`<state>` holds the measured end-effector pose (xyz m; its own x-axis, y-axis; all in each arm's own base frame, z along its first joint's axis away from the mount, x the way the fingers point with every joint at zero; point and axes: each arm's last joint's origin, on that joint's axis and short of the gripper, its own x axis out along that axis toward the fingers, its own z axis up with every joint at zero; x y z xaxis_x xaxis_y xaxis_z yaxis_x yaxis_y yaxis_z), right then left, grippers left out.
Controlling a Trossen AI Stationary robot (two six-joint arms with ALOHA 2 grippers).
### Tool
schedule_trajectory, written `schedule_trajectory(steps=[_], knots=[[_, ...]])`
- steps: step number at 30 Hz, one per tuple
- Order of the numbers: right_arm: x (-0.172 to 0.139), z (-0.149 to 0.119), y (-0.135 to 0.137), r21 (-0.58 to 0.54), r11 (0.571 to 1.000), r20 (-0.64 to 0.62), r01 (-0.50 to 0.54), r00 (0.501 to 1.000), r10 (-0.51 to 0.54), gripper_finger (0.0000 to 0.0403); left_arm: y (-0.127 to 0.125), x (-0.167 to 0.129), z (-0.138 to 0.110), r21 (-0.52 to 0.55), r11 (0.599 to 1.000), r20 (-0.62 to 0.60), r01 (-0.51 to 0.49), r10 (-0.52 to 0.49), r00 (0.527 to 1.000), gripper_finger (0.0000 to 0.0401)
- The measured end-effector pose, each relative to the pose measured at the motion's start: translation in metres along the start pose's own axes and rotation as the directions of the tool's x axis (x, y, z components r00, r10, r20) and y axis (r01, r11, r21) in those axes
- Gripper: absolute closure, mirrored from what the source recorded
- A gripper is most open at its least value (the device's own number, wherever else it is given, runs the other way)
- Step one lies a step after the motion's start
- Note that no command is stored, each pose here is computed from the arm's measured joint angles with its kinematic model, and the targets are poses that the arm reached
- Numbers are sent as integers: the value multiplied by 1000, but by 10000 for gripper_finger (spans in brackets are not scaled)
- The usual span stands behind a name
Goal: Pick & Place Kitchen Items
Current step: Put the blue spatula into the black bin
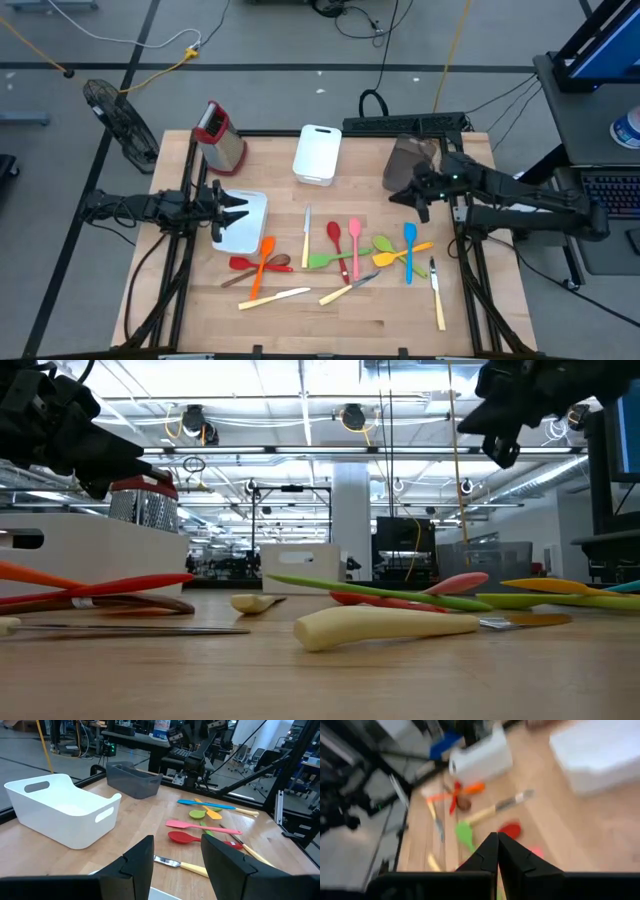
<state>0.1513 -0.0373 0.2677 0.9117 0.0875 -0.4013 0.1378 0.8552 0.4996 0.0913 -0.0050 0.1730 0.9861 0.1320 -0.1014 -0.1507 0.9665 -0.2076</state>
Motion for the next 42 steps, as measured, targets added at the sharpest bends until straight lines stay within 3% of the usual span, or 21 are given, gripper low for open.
schedule_trajectory(steps=[6,12,18,25,32,42], knots=[[4,-3,15,59,996,-209,69,976,-55,402,0,0,0,0,1000,0,-1,1,1000,231],[9,-18,24,161,974,-416,160,906,-80,402,0,0,0,0,1000,0,0,0,1000,231],[15,-36,30,273,921,-595,277,801,-65,402,0,0,0,0,1000,0,0,0,1000,231],[15,-45,33,332,867,-668,372,741,-62,396,0,0,0,33,999,0,-1,1,1000,231],[13,-49,37,381,823,-685,421,727,-55,340,0,0,0,78,997,0,-1,1,1000,231],[13,-55,43,460,726,-721,511,692,-29,234,0,0,0,105,994,0,-1,1,1000,231]])
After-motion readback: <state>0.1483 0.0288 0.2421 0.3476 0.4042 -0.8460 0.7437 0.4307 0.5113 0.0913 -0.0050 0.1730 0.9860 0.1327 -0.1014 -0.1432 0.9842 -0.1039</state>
